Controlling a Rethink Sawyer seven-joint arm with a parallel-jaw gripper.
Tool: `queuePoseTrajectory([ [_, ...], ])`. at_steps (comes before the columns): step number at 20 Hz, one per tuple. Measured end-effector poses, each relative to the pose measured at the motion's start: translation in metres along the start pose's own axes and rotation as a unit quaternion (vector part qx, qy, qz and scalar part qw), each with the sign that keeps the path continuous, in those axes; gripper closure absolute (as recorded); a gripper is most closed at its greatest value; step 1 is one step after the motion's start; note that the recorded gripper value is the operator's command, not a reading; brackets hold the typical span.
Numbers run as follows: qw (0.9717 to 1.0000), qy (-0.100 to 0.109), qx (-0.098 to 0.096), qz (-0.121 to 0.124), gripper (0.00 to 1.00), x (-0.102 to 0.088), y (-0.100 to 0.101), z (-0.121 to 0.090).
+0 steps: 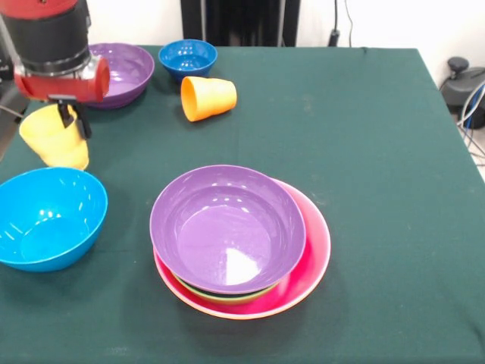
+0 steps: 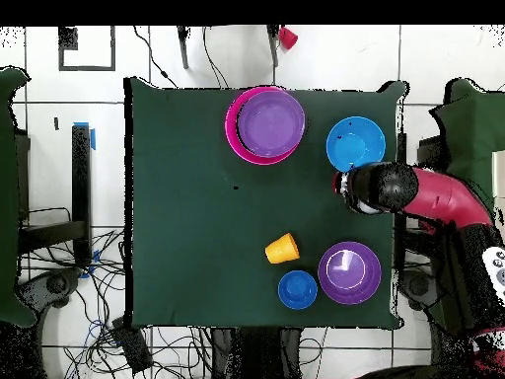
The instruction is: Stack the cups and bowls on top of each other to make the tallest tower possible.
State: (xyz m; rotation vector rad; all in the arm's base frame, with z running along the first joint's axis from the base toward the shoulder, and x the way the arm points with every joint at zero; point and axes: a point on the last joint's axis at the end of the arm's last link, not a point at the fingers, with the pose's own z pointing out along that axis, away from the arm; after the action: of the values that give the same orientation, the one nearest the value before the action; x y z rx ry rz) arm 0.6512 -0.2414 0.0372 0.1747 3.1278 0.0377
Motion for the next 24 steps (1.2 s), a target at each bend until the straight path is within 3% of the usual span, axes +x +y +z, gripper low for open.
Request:
queuePoseTrajectory([
  [6,0.9994,0.001,0.026,-0.024,1.00,0.012,0.017,-0.041],
  [10,0.9979,0.006,0.045,-0.047,1.00,0.022,0.040,-0.059],
  [12,0.9963,0.010,0.055,-0.065,1.00,0.028,0.065,-0.071],
  [17,0.9941,0.012,0.060,-0.089,1.00,0.033,0.110,-0.082],
  [24,0.9935,0.020,0.059,-0.095,1.00,0.038,0.137,-0.079],
])
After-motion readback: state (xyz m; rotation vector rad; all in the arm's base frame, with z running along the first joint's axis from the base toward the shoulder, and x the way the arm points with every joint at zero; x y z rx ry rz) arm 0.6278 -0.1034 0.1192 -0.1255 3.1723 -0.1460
